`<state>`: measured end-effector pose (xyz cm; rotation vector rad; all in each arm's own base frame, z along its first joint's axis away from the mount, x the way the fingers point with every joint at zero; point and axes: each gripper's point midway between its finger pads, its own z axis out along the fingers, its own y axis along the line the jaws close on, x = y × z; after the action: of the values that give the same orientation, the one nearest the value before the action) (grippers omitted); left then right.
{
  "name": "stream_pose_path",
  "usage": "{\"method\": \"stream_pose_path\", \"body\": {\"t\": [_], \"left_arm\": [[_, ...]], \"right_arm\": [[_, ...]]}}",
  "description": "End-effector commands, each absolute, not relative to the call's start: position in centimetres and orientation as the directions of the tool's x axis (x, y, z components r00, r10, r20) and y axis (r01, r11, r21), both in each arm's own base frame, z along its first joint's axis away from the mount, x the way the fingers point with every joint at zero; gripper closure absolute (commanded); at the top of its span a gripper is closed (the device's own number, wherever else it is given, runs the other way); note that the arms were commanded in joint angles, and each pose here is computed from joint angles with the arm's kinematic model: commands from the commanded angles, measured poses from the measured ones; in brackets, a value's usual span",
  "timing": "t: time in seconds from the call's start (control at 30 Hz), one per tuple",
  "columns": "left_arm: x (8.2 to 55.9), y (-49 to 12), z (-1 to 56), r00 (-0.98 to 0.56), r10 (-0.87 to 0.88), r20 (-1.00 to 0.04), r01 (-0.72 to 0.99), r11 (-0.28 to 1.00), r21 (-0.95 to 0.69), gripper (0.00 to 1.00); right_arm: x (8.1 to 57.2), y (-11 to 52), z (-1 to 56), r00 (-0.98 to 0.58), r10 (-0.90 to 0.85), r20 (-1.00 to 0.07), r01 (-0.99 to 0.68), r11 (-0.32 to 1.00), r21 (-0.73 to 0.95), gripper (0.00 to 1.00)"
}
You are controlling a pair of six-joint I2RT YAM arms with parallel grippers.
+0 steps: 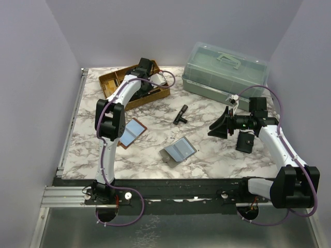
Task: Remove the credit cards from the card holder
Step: Place the credit card in the storage box.
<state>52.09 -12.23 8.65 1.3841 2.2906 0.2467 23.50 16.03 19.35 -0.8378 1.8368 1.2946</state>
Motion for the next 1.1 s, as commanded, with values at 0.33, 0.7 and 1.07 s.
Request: {"method": "stream_pose_path", "body": {"t": [0.33, 0.7, 1.07], "left_arm": [[56.3, -11.3, 12.2, -0.442, 0.797, -0.411, 0.658, 0.6, 0.455, 0.68], [52.5, -13.6, 24.0, -0.513, 0.326, -0.794, 0.368, 0.919, 0.139, 0.54], [35.4, -20.5, 22.0, -0.664, -0.435, -0.608, 0.278, 0.612, -0.741, 0.32]], "right_arm": [[23.2, 16.1, 19.4, -0.515, -0.091, -0.852, -0.838, 0.263, 0.478, 0.4], [23.3, 15.9, 19.1, -0.491, -0.108, -0.864, -0.848, 0.286, 0.446, 0.4], [22.6, 16.3, 17.8, -0.491, -0.117, -0.863, -0.853, 0.266, 0.449, 0.38]]}}
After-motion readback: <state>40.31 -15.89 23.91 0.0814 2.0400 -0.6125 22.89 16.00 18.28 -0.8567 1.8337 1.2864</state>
